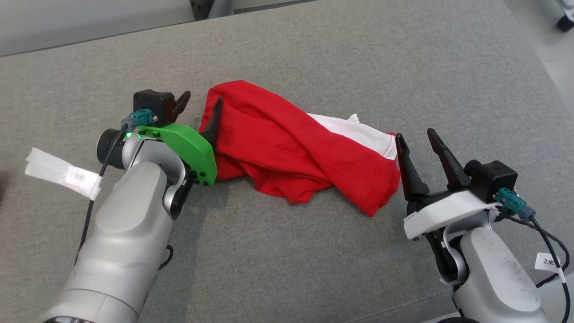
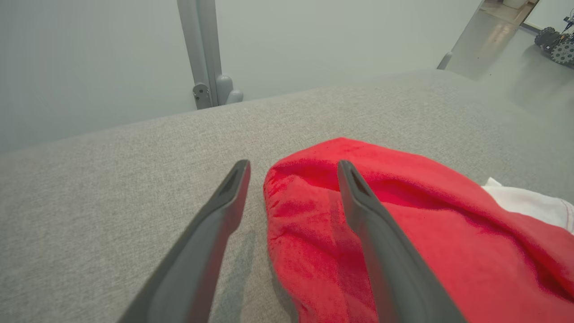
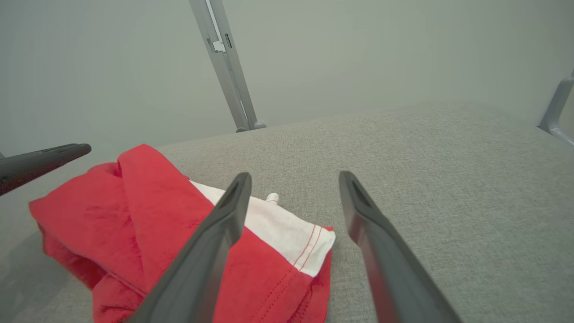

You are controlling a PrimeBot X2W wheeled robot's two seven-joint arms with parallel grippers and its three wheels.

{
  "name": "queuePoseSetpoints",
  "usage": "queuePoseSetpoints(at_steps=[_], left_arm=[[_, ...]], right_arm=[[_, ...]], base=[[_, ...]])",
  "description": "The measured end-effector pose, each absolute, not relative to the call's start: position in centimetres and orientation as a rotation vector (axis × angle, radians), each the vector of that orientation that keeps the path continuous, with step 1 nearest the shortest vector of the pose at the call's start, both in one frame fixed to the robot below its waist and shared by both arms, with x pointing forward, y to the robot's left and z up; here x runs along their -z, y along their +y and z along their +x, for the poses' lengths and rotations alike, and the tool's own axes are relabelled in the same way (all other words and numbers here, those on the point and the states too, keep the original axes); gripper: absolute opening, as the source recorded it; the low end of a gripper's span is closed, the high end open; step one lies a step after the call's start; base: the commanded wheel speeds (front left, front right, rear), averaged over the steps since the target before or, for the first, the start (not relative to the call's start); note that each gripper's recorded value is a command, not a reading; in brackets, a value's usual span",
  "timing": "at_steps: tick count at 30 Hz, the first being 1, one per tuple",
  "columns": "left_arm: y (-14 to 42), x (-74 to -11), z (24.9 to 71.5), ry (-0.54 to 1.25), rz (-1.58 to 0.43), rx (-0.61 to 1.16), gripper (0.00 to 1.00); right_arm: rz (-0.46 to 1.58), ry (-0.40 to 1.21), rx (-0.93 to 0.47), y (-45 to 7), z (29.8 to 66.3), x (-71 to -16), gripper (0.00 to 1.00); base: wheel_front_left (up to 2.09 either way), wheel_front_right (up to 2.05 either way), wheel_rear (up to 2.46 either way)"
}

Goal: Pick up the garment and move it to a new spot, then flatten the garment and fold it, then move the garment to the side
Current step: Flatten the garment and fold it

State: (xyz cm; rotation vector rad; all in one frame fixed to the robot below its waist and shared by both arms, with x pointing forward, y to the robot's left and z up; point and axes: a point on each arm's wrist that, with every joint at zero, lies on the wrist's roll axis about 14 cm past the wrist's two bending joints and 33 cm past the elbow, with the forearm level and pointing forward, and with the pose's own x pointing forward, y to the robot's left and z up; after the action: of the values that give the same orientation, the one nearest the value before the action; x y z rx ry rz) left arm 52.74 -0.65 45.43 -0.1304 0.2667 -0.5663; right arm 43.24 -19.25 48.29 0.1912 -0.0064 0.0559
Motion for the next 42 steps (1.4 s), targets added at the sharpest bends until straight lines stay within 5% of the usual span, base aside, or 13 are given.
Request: queuePoseSetpoints(at_steps=[8, 9, 10, 20, 24, 28, 41, 42], left_arm=[[-1.7, -39.2, 53.1, 0.534, -0.094, 0.6, 1.0], [-1.9, -38.9, 52.9, 0.543, -0.09, 0.609, 0.65], [-2.1, -38.6, 52.8, 0.549, -0.091, 0.615, 0.0], [-0.7, -42.6, 53.9, 0.301, -0.107, 0.609, 0.0], [-0.3, -53.5, 56.6, -0.038, -0.117, 0.597, 0.0], [1.2, -56.2, 54.9, -0.156, -0.119, 0.575, 0.0], [9.3, -45.5, 43.0, 0.105, -0.155, 0.353, 0.0], [9.8, -44.5, 42.2, 0.135, -0.162, 0.332, 0.22]], right_arm=[[0.19, 0.046, 0.011, -21.2, 43.0, -46.2, 1.0], [0.19, 0.05, 0.015, -21.2, 43.0, -46.1, 1.0], [0.19, 0.054, 0.018, -21.3, 43.0, -45.9, 1.0], [0.201, 0.052, -0.008, -20.2, 43.6, -45.9, 1.0], [0.21, 0.047, -0.027, -19.4, 43.7, -46.0, 1.0], [0.212, 0.044, -0.047, -18.6, 43.7, -46.2, 1.0], [0.229, 0.031, -0.147, -14.9, 42.9, -47.2, 1.0], [0.228, 0.031, -0.154, -14.7, 42.8, -47.3, 1.0]], base=[[0.0, 0.0, 0.0], [0.0, 0.0, 0.0], [0.0, 0.0, 0.0], [0.0, 0.0, 0.0], [0.0, 0.0, 0.0], [0.0, 0.0, 0.0], [0.0, 0.0, 0.0], [0.0, 0.0, 0.0]])
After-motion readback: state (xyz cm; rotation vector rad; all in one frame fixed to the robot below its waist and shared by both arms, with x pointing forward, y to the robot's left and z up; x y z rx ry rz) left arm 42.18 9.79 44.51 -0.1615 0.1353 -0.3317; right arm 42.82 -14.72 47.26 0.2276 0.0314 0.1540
